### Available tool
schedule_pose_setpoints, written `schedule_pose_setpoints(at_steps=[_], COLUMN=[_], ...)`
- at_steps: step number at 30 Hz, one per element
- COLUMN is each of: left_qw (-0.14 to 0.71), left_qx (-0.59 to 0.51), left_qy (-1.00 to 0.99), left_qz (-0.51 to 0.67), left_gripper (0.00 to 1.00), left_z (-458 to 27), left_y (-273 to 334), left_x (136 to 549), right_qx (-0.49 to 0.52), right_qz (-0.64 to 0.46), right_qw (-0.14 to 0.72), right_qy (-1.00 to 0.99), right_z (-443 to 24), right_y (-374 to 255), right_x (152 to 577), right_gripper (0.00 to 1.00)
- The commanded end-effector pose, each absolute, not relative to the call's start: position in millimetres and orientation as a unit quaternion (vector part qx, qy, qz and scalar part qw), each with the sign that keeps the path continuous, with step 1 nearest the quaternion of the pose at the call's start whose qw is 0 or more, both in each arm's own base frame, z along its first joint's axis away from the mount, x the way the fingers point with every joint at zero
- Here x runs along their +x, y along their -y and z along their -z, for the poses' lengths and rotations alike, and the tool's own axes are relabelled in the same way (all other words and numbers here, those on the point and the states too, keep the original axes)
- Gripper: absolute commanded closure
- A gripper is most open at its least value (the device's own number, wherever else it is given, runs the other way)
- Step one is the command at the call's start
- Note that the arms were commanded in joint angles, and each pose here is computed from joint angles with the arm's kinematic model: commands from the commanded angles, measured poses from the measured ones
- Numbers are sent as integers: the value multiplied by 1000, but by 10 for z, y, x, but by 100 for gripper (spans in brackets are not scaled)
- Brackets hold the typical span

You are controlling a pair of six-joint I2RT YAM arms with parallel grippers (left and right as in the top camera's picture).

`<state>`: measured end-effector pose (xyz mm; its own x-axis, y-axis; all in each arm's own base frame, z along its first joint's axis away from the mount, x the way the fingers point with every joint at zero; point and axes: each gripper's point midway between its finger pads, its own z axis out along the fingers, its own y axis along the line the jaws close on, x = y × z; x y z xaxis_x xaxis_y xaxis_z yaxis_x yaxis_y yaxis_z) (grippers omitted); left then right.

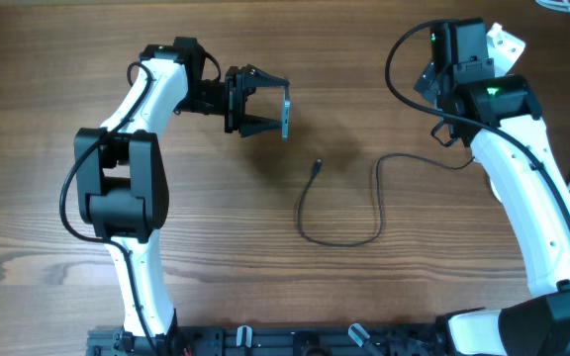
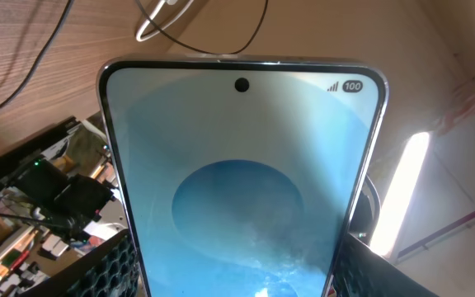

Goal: Plug charger to phone and switch on socket

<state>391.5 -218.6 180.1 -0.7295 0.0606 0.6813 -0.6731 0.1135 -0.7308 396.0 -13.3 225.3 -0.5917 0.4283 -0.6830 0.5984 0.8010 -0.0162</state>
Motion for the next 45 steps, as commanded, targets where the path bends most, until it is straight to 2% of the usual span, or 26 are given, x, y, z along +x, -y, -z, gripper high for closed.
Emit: schedule_pose_setpoints(at_steps=[1,16,23,24,29,32,36,42,45], left_qw=[280,280,280,280,281,280,280,280,280], left_qx=[203,203,203,203,203,203,203,203,203], left_qy=[675,675,675,675,675,675,675,675,675], left_qz=[-652,-652,-652,-652,-651,-652,-652,-651,-652], left_gripper=[32,32,32,32,32,32,32,32,32], left_z=[-2044,-2044,-2044,-2044,-2044,-2044,-2044,-2043,-2044], left_y=[2179,2179,2179,2179,2179,2179,2179,2179,2179], left_x=[3886,3886,3886,3886,3886,3886,3886,3886,3886], right_qx=[297,297,280,264,14,-17,-55,-143,-129], right_qz=[117,117,27,-3,-216,-286,-318,-351,-345], right_qw=[352,352,339,331,283,262,253,313,327], right_qy=[-880,-880,-898,-906,-934,-922,-912,-871,-870], right_z=[-2294,-2294,-2236,-2223,-2317,-2430,-2569,-3182,-3302], right_y=[127,127,-183,-302,-1278,-1517,-1712,-2103,-2209], right_x=[4009,4009,4110,4126,4033,3892,3692,3220,3090], right_gripper=[0,0,0,0,0,0,0,0,1])
